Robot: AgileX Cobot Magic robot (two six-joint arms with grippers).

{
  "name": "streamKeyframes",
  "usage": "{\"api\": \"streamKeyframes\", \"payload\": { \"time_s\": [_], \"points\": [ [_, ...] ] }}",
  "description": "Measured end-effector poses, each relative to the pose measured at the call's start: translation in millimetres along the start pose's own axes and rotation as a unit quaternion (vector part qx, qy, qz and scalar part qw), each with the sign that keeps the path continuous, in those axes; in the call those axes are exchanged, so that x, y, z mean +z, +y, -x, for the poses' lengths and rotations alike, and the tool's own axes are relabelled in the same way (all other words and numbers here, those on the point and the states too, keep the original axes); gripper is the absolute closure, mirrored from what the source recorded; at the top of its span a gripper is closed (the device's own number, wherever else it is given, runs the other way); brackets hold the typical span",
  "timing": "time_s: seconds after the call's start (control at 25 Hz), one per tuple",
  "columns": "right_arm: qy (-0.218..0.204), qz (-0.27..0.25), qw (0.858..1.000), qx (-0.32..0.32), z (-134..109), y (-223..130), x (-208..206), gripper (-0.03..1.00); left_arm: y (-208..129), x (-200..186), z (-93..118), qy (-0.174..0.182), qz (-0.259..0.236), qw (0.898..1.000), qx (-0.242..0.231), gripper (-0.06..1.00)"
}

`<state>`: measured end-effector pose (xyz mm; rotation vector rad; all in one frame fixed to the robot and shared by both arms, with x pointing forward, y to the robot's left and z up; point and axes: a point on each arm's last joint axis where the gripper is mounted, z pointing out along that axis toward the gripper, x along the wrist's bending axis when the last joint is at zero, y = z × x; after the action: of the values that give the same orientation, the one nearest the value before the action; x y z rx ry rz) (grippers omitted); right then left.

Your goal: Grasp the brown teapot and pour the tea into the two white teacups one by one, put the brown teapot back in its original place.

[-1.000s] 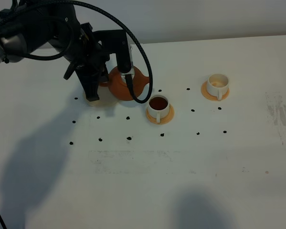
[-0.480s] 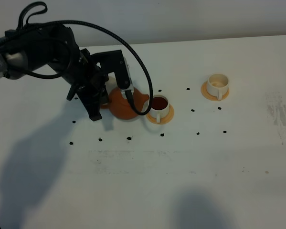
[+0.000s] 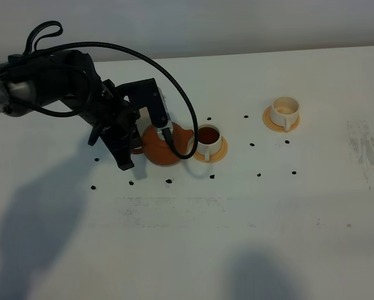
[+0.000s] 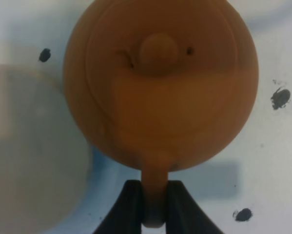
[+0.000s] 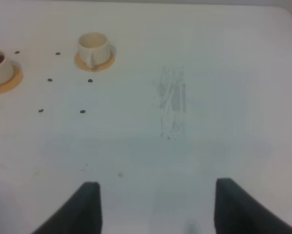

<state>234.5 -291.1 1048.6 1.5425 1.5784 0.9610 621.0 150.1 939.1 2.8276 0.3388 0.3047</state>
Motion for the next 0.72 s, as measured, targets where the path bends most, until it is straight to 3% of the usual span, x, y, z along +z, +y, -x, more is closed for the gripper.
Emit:
{"api": "streamKeyframes", "payload": {
  "time_s": [0.36, 0.72],
  "points": [
    [0.0, 0.0, 1.0, 0.0, 0.0, 0.0, 0.0, 0.45, 0.4, -4.0, -1.1, 0.006, 0.004, 1.0, 0.004, 0.84],
    [0.0, 0.0, 1.0, 0.0, 0.0, 0.0, 0.0, 0.45, -3.2, -27.2, -9.3, 0.036, 0.017, 0.999, 0.008, 0.84]
  ]
}}
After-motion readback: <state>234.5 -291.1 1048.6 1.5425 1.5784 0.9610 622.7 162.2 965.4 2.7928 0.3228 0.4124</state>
